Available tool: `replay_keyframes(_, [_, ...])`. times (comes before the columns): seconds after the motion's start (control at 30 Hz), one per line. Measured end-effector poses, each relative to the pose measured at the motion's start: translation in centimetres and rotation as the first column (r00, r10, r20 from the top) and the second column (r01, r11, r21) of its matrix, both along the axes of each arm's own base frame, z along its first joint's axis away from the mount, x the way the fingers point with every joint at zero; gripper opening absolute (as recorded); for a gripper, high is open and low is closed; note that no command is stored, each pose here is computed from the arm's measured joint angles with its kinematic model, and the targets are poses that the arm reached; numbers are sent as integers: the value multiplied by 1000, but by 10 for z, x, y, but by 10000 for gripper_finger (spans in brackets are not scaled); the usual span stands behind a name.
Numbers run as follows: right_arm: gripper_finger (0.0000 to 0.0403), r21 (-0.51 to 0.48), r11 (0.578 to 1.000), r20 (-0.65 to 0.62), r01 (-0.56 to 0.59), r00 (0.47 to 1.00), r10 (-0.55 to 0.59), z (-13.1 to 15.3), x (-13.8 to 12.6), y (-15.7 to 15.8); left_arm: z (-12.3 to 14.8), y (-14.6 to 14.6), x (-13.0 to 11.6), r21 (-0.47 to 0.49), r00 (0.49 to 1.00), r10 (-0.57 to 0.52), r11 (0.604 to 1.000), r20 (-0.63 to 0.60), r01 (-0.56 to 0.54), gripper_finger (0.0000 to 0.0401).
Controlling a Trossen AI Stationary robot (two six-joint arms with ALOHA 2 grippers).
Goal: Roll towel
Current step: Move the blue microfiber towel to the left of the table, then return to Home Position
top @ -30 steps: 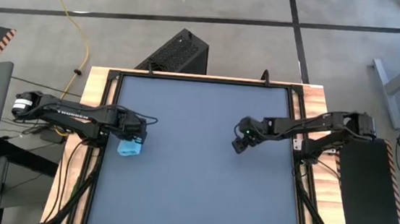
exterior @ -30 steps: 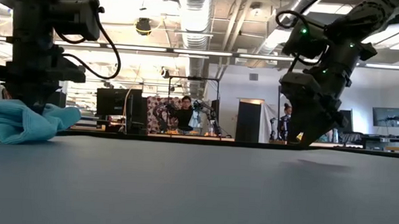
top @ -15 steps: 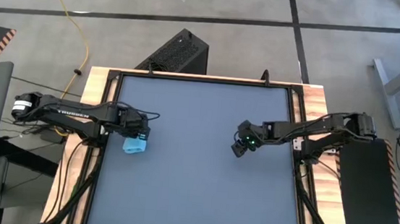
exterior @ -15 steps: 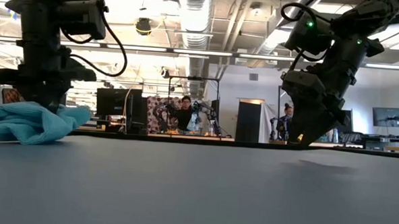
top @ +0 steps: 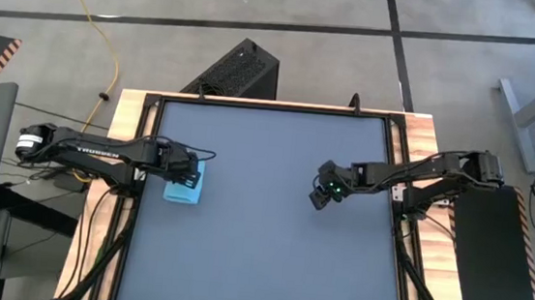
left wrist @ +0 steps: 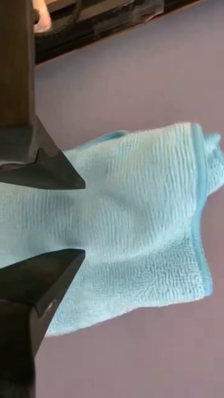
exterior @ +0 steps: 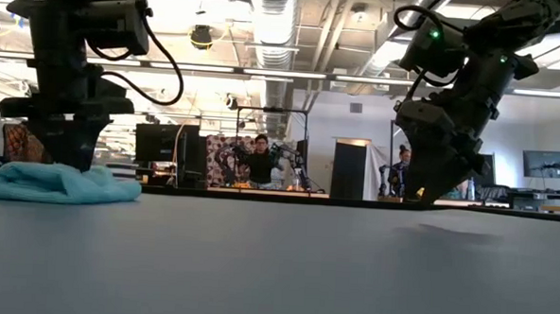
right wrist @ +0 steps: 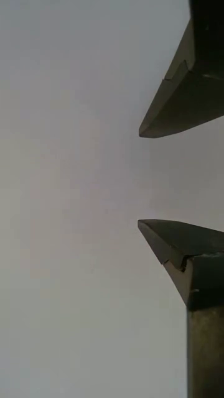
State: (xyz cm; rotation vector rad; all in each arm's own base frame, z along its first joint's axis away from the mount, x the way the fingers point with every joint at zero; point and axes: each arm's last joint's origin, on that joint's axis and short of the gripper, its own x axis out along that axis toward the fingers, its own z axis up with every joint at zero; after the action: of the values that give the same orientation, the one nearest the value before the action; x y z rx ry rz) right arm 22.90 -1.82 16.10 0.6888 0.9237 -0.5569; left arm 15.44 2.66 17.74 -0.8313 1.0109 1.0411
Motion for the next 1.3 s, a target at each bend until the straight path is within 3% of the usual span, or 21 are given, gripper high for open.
replay_keyframes(0.33, [254,-3,1000,0,2,1000,-2,0,0,0,1,1,1,55,998,-65,996,-20,66,197])
replay_keyframes(0.47, [254,-2,1000,0,4,1000,-4,0,0,0,11,-2,7,146,992,-129,981,-15,130,201])
replay_keyframes(0.63, [254,-1,1000,-2,4,1000,-4,0,0,0,43,-9,22,338,972,-234,915,0,220,202])
replay_keyframes(0.77, [254,15,1000,3,26,1000,-26,0,0,0,84,-14,33,475,953,-300,846,45,244,202])
replay_keyframes(0.9, [254,15,1000,33,13,999,-14,2,3,0,128,-18,40,558,922,-376,785,87,268,202])
replay_keyframes(1.0, [254,-1,997,86,-75,994,74,16,11,1,157,-21,41,597,896,-427,754,126,275,202])
replay_keyframes(1.13, [254,-121,962,253,-243,930,267,67,28,4,187,-27,36,660,839,-518,692,169,295,202])
replay_keyframes(1.2, [254,-239,922,343,-306,861,374,97,32,9,199,-30,31,687,781,-580,665,230,292,202])
replay_keyframes(1.3, [254,-416,851,455,-319,738,499,146,30,15,218,-33,18,705,673,-644,663,364,252,202])
